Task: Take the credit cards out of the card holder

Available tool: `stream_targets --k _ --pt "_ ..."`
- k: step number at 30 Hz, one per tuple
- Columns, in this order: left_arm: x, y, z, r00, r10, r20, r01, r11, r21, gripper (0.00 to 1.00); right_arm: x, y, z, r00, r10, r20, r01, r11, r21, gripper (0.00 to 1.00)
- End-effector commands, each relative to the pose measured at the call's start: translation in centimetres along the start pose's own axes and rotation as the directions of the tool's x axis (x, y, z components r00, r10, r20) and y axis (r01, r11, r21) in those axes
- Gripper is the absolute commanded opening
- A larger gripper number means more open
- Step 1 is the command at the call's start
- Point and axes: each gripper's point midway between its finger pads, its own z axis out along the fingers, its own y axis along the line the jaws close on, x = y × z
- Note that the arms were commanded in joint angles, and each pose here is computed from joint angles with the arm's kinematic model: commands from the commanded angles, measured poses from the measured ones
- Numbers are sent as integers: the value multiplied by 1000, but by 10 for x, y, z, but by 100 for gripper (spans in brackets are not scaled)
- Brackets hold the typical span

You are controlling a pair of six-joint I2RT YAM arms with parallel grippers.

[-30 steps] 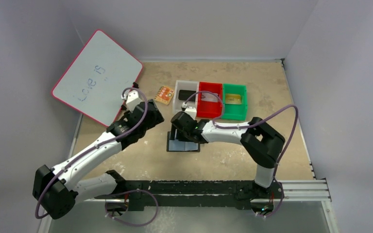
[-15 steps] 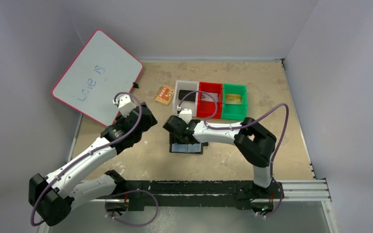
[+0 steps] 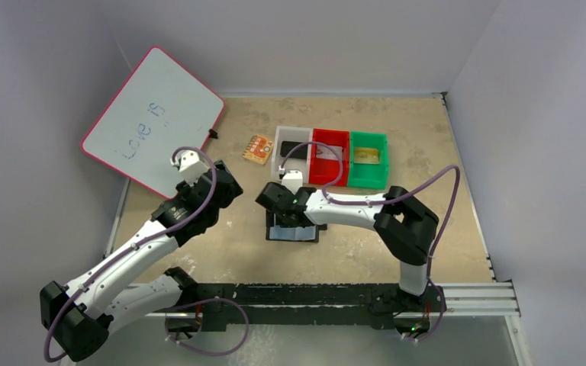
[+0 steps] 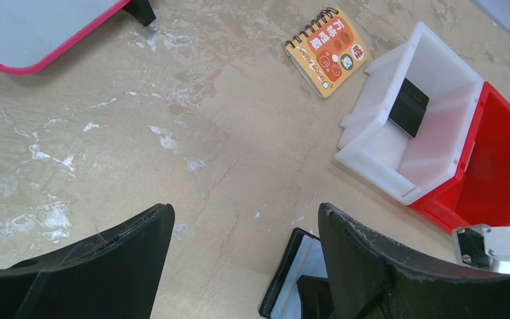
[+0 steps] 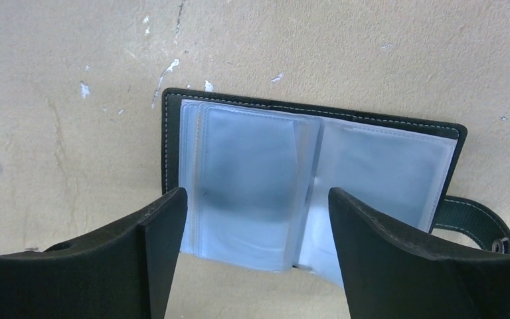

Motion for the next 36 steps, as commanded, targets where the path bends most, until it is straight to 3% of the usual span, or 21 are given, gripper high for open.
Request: stream_targets --k 1,17,26,31,36 --pt "-9 0 0 999 -33 33 33 999 -4 80 -7 1 -17 999 49 14 -48 999 -24 80" --pt "-1 -6 4 1000 -9 -1 9 1000 3 80 30 -3 15 996 37 -85 -36 999 17 70" --pt "1 -11 5 1000 -4 -16 4 1000 12 80 29 1 11 996 48 -69 -51 998 -44 45" --pt "10 -15 8 999 4 -45 -3 1000 26 80 25 7 9 994 79 -72 -88 989 -121 42" --pt "15 -18 10 998 12 -68 -9 999 36 79 19 8 7 989 123 -82 -138 968 -208 32"
